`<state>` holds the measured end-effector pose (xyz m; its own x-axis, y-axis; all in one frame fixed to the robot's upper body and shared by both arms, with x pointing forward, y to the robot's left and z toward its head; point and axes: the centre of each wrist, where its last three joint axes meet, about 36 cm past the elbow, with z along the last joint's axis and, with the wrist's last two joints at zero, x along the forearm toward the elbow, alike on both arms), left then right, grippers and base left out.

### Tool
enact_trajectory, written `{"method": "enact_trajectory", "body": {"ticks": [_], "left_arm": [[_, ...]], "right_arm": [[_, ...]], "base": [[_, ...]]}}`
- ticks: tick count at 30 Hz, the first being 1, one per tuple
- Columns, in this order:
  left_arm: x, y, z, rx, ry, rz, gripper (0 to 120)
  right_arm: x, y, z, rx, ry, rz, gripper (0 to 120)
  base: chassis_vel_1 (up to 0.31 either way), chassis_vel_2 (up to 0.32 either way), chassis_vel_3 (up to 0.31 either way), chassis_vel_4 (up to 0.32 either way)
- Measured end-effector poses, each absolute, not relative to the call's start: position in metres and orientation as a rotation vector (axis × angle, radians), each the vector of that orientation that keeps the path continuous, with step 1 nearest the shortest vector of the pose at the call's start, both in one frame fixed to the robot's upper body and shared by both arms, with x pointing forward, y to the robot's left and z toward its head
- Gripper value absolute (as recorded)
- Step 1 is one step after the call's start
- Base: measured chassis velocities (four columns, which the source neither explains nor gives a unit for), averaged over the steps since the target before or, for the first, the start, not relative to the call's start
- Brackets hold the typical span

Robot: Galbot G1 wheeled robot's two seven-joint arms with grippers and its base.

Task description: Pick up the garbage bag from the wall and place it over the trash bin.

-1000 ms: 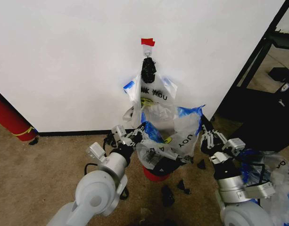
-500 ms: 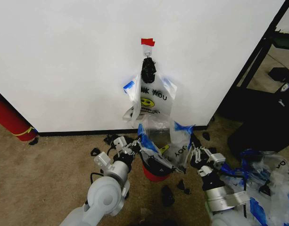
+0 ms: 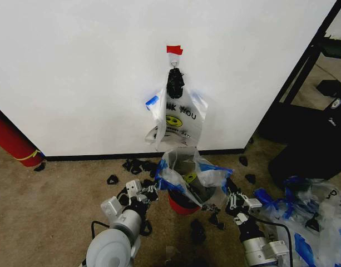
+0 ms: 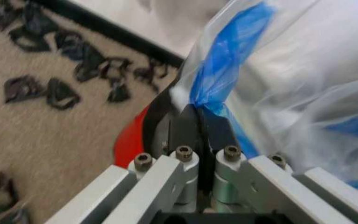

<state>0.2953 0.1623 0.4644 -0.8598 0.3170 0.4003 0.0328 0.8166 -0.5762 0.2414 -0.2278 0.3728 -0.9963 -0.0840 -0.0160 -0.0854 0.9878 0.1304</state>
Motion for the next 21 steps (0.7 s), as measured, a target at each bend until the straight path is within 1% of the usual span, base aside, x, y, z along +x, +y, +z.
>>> {"method": "enact_trajectory", "body": {"ticks": [4, 7, 10, 12, 17, 21], "left_arm": [[0.296, 0.163, 0.465, -0.25, -2.48, 0.754, 0], [0.295, 0.168, 0.475, -0.264, -2.473, 0.737, 0], [0.292, 0.179, 0.496, -0.291, -2.449, 0.68, 0], [0.291, 0.181, 0.499, -0.297, -2.442, 0.666, 0], [0.297, 0.194, 0.508, -0.326, -2.356, 0.472, 0], [0.303, 0.197, 0.508, -0.333, -2.319, 0.404, 0]], "right_arm": [[0.248, -0.23, 0.379, -0.074, 3.148, 0.178, 0], [0.249, -0.234, 0.387, -0.054, 3.161, 0.156, 0], [0.251, -0.244, 0.393, -0.033, 3.188, 0.103, 0], [0.253, -0.246, 0.393, -0.026, 3.193, 0.091, 0], [0.279, -0.252, 0.386, 0.057, 3.243, 0.049, 0], [0.295, -0.253, 0.38, 0.077, 3.256, 0.019, 0]], "base": [[0.0, 0.0, 0.0, 0.0], [0.0, 0.0, 0.0, 0.0], [0.0, 0.0, 0.0, 0.0], [0.0, 0.0, 0.0, 0.0], [0.0, 0.0, 0.0, 0.0], [0.0, 0.0, 0.0, 0.0]]}}
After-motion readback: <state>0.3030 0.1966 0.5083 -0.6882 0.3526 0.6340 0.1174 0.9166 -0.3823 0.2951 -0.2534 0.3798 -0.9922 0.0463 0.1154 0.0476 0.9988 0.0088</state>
